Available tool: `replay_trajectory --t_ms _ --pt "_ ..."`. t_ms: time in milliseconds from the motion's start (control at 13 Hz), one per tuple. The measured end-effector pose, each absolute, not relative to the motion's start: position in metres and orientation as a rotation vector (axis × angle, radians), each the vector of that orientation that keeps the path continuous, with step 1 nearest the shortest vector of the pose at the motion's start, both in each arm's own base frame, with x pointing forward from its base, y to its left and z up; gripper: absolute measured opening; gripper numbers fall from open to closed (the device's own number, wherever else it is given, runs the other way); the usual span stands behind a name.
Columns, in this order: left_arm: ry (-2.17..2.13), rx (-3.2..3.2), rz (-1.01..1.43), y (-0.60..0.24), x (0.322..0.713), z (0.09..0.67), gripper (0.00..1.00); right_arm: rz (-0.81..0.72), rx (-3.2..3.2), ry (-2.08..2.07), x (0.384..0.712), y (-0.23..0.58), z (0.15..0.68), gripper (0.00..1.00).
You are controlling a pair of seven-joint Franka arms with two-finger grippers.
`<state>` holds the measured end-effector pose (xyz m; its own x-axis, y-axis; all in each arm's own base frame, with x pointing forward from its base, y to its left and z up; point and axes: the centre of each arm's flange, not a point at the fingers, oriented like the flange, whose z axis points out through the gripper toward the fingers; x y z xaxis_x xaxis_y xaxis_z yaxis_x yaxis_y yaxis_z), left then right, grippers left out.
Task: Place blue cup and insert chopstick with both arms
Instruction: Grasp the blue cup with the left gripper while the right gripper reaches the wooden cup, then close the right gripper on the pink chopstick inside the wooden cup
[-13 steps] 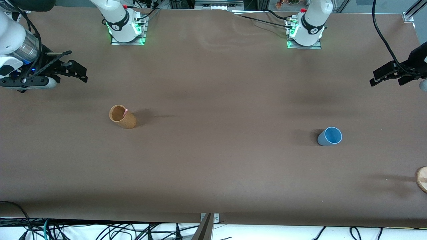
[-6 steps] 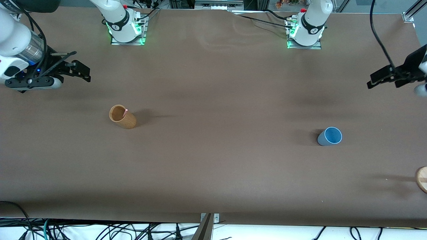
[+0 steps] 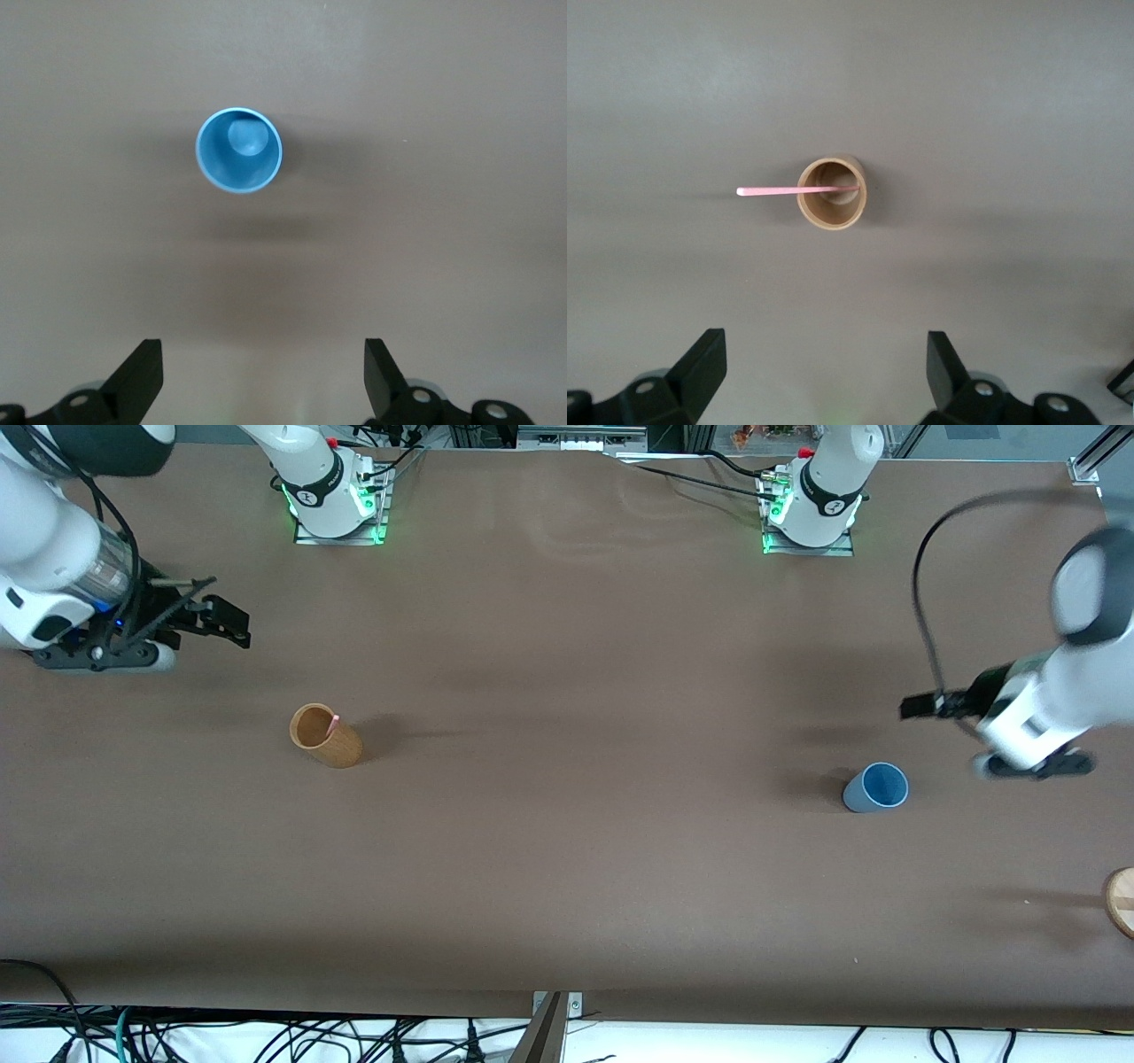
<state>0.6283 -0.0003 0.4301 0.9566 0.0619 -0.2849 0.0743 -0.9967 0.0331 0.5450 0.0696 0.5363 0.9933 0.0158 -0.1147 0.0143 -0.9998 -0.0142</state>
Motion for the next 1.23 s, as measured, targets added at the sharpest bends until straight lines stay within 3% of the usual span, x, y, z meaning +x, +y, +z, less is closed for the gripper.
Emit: replay_trajectory --t_ms 231,462,846,1231 --pt "0.082 3.073 -0.448 -0.014 0.646 0.366 1.00 0.280 -3.114 0.012 0.562 0.072 0.490 1.00" --pt "0.044 3.087 -0.404 -0.033 0.648 0.338 1.00 0.342 -3.097 0.095 0.579 0.073 0.446 1.00" --pt "0.034 3.118 -0.269 -0.034 0.645 0.305 1.00 0.450 -3.028 0.597 0.592 0.069 0.395 1.00" --pt "0.031 3.132 -0.197 -0.031 0.646 0.288 1.00 0.510 -2.780 1.289 0.598 0.027 0.386 0.99"
